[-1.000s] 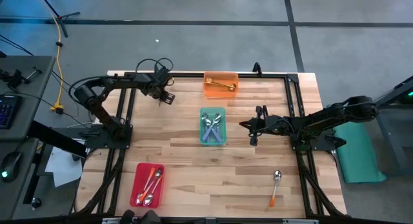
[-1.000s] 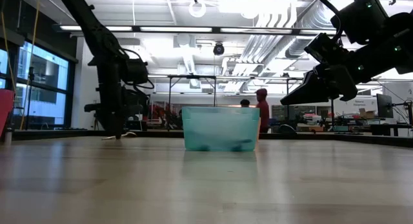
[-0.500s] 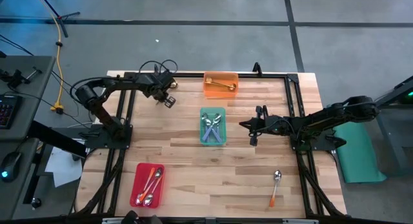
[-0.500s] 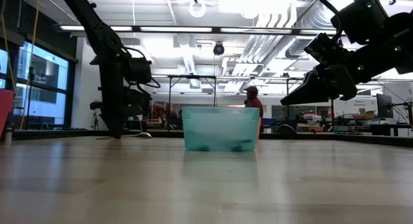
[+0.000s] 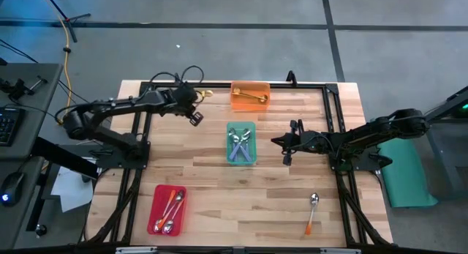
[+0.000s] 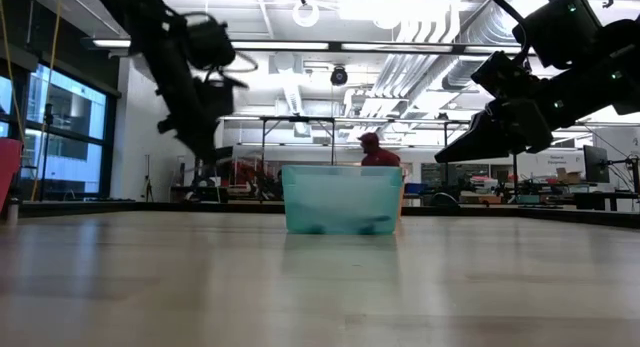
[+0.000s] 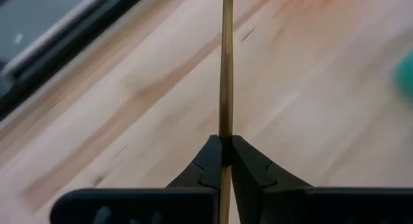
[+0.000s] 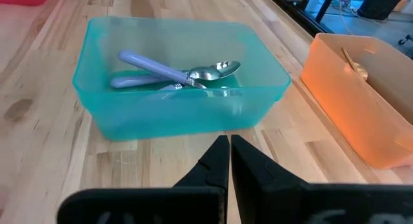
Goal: Sort silverware by color (type)
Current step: Put the gold spoon into the orange bin
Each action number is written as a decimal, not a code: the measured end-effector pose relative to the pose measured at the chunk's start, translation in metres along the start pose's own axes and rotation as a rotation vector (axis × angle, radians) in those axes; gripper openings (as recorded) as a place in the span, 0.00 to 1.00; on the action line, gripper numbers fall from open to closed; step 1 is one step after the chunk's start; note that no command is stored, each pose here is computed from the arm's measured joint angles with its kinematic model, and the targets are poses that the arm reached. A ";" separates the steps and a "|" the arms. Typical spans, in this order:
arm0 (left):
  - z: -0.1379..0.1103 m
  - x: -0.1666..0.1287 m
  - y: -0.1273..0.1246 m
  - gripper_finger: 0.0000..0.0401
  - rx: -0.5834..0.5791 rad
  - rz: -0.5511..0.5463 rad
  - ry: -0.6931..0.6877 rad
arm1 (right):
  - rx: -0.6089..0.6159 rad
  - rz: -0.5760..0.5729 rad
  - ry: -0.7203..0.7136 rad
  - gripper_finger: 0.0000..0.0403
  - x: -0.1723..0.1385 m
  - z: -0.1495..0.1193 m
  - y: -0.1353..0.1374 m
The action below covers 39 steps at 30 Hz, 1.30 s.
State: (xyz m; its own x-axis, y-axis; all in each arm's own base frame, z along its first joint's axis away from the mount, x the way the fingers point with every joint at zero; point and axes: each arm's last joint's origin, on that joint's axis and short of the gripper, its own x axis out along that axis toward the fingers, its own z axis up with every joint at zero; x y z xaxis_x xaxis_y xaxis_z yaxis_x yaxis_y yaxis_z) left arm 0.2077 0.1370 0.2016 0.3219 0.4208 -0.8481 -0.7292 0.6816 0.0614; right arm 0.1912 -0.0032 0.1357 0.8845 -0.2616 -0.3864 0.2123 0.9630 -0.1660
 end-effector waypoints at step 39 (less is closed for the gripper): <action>-0.012 -0.004 -0.127 0.01 0.188 -0.853 -0.884 | 0.190 0.210 -0.514 0.40 0.084 0.126 -0.021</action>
State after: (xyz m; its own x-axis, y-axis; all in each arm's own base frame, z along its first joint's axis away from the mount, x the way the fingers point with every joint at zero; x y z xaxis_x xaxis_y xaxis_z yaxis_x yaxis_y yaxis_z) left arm 0.2919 0.0416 0.1906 0.9999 0.0104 -0.0133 -0.0128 0.9799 -0.1992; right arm 0.3129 -0.0374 0.2214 0.9936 -0.0446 0.1036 0.0395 0.9979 0.0510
